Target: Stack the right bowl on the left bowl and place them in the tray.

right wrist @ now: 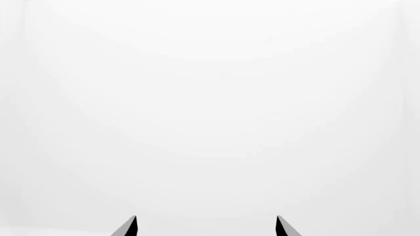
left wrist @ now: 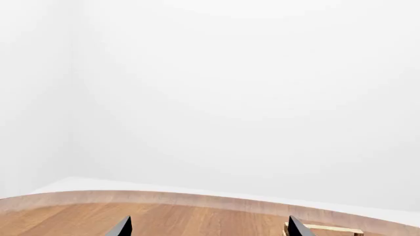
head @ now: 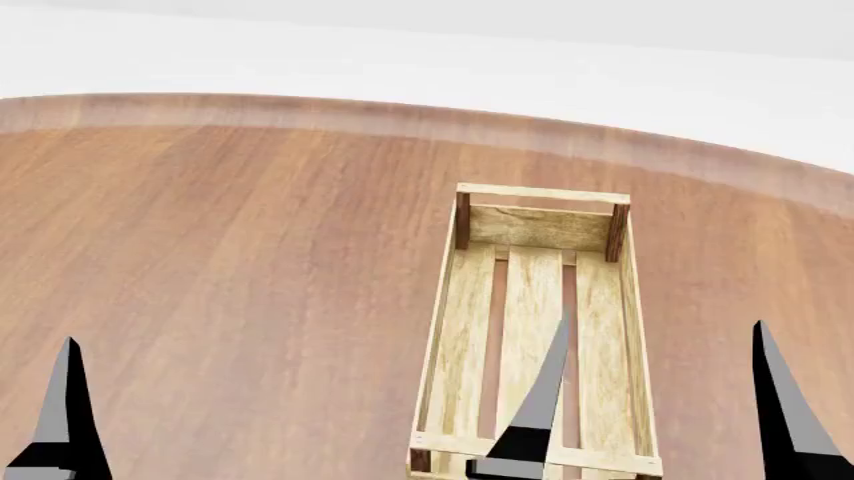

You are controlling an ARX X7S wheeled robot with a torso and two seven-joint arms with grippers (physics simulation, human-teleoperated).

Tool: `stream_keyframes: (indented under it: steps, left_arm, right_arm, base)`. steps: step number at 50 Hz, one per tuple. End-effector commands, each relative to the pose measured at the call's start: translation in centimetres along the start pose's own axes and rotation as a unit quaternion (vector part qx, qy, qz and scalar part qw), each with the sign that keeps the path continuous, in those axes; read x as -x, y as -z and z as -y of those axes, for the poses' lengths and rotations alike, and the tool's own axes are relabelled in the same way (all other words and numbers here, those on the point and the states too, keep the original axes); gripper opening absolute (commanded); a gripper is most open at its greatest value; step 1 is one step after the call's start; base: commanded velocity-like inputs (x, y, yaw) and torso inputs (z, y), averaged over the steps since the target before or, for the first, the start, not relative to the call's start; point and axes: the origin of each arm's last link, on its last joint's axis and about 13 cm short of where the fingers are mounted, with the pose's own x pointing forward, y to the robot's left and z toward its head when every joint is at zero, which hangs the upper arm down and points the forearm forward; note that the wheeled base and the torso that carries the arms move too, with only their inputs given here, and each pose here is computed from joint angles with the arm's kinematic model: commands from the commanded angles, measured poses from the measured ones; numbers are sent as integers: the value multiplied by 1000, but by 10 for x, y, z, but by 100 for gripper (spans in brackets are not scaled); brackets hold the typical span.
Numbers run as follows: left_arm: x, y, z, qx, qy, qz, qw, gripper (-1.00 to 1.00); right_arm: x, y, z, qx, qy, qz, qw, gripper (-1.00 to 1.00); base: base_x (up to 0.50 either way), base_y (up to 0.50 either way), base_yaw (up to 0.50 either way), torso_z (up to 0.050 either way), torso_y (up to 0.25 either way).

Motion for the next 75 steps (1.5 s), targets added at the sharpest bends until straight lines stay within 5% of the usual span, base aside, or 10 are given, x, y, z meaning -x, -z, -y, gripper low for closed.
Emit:
stream_keyframes:
  steps: [1, 9, 14, 58, 75]
  left_arm:
    - [-2, -2, 1, 19, 8, 12, 1000, 100]
    - [-2, -2, 1, 20, 7, 10, 1000, 100]
    - [-3, -2, 0, 27, 8, 4, 1000, 100]
    - [-2, -3, -1, 23, 12, -2, 1000, 100]
    - [-2, -2, 0, 14, 19, -3, 1000, 100]
  right_arm:
    - [-3, 1, 2, 6, -5, 6, 1000, 100]
    - [-4, 5, 5, 33, 4, -8, 999, 100]
    - [-2, 7, 4, 9, -9, -4, 1000, 100]
    - [-3, -3, 5, 14, -8, 10, 1000, 100]
    - [-3, -2, 5, 16, -10, 8, 1000, 100]
  base:
    - [0, 0, 500, 0, 0]
    - [0, 0, 483, 0, 0]
    - [0, 0, 16, 4, 0]
    - [0, 0, 0, 50, -1]
    - [0, 0, 0, 34, -220]
